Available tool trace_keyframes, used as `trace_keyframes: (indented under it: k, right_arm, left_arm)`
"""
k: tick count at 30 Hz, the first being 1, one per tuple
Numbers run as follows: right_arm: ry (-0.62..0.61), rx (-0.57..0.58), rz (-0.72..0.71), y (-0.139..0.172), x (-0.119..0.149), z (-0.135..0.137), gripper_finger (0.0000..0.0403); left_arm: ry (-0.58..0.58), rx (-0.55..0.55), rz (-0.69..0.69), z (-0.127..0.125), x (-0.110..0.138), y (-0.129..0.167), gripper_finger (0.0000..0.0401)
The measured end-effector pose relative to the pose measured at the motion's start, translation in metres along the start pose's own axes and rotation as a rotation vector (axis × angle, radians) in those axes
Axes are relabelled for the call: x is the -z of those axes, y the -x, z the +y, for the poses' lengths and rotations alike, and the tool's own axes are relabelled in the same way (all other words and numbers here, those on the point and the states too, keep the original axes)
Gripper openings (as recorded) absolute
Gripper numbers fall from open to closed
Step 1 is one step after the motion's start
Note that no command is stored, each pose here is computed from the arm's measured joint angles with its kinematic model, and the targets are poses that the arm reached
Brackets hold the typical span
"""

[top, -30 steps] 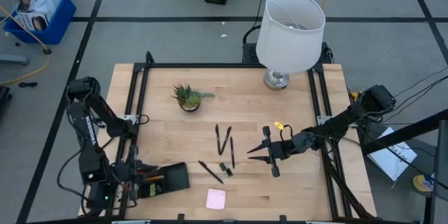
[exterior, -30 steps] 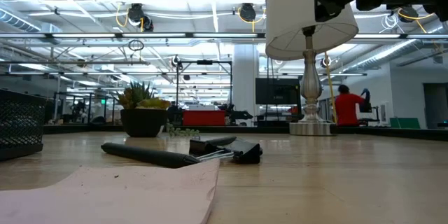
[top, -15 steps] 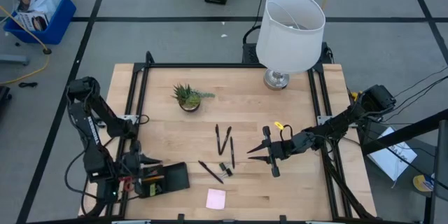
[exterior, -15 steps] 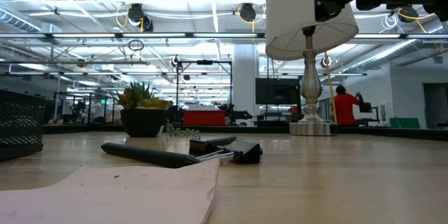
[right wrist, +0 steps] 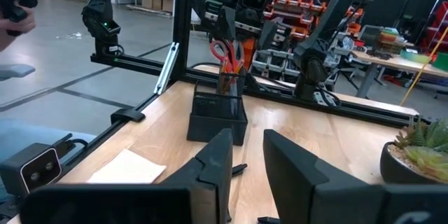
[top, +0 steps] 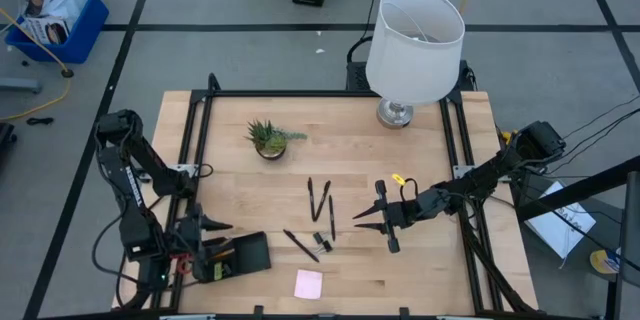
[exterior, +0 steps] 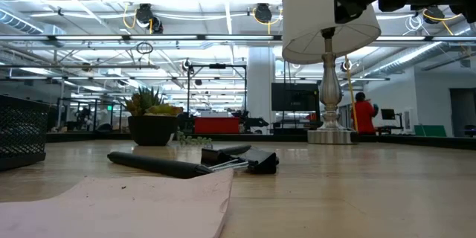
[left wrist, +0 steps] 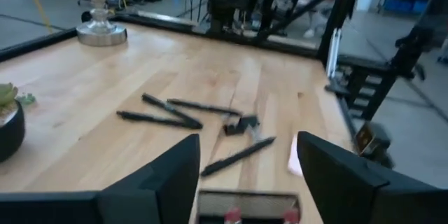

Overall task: Pick and place office supplies into organizer
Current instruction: Put the bottom pen into the top left section of the desk organizer

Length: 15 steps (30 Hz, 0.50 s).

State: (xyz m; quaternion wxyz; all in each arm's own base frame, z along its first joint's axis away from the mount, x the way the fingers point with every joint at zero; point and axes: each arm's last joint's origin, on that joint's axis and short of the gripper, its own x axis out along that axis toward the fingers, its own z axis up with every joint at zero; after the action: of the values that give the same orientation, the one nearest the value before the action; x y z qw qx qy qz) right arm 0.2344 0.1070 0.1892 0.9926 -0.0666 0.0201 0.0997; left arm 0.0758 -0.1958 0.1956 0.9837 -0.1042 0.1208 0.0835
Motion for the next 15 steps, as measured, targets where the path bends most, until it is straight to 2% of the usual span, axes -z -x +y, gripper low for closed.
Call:
trace_keyframes:
  k: [4, 8, 11, 15]
  right_arm:
    - [-0.005, 0.027, -0.010, 0.000, -0.001, -0.001, 0.0073]
    - [-0.086, 0.029, -0.005, 0.000, -0.001, -0.001, 0.0075]
    - [-0.176, 0.047, 0.066, -0.001, 0.007, -0.006, 0.0084]
    - [-0.190, 0.083, 0.180, -0.005, 0.025, -0.010, 0.0114]
  left_arm:
    - [0.028, 0.000, -0.056, -0.007, -0.004, -0.004, 0.0256]
    - [0.036, -0.037, -0.070, -0.011, -0.011, -0.017, 0.0257]
    - [0.052, -0.081, -0.080, -0.012, -0.017, -0.030, 0.0257]
    - [0.042, -0.119, -0.057, -0.011, -0.024, -0.047, 0.0258]
